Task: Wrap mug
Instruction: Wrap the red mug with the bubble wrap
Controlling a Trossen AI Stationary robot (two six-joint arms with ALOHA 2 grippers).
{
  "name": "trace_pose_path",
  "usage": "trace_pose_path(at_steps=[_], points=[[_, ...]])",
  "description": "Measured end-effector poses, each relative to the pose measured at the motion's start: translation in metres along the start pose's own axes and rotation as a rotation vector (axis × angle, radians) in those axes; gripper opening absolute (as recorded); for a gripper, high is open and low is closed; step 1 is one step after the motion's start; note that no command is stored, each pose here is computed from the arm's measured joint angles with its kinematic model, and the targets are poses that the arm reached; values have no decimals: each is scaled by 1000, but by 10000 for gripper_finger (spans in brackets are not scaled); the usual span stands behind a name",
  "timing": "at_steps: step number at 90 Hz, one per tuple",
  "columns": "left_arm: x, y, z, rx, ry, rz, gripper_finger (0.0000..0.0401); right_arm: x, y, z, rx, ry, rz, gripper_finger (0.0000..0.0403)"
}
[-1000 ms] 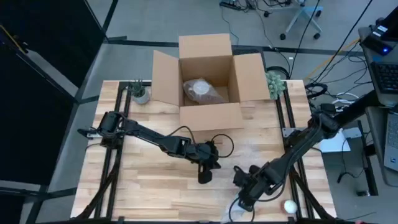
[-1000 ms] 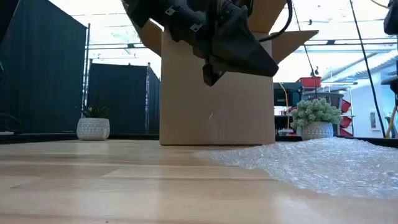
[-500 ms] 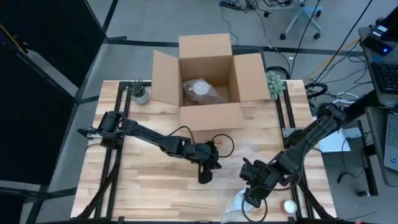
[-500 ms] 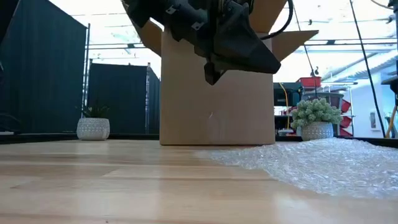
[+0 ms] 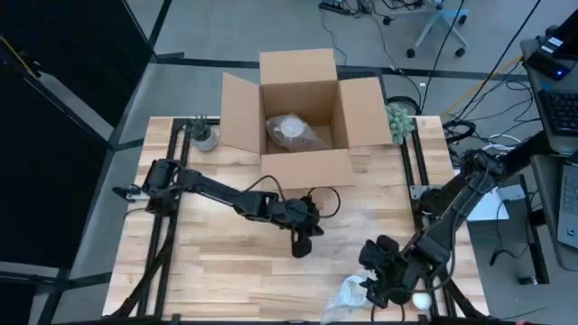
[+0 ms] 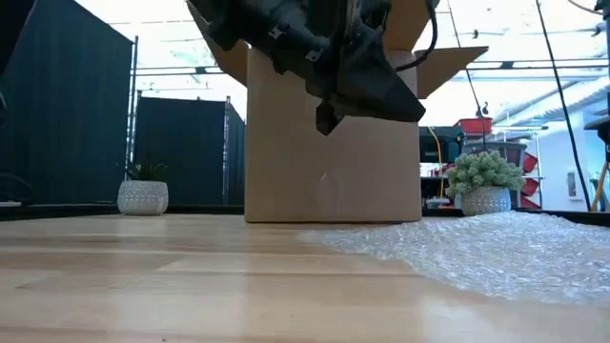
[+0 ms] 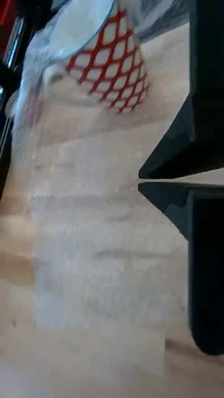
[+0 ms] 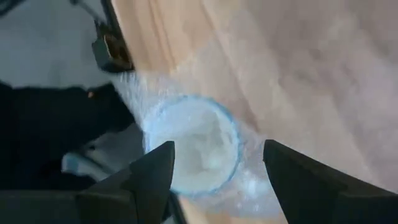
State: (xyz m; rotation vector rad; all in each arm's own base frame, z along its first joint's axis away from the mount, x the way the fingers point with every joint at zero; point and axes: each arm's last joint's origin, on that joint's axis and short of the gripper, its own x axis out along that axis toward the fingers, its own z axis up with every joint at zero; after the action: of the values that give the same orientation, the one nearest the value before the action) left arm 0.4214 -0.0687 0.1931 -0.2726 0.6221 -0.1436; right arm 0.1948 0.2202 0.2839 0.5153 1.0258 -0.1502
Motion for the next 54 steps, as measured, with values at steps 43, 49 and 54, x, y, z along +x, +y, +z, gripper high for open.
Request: trace_pose_path(at_steps=[43, 49, 54], points=[[10, 3, -19, 121, 74, 180, 161, -14, 4, -27, -142, -245, -59, 233], [14, 4, -22, 120, 77, 224, 162, -15, 5, -30, -133, -255, -53, 233], [14, 4, -26, 124, 101, 250, 162, -16, 5, -31, -133, -255, -50, 233]])
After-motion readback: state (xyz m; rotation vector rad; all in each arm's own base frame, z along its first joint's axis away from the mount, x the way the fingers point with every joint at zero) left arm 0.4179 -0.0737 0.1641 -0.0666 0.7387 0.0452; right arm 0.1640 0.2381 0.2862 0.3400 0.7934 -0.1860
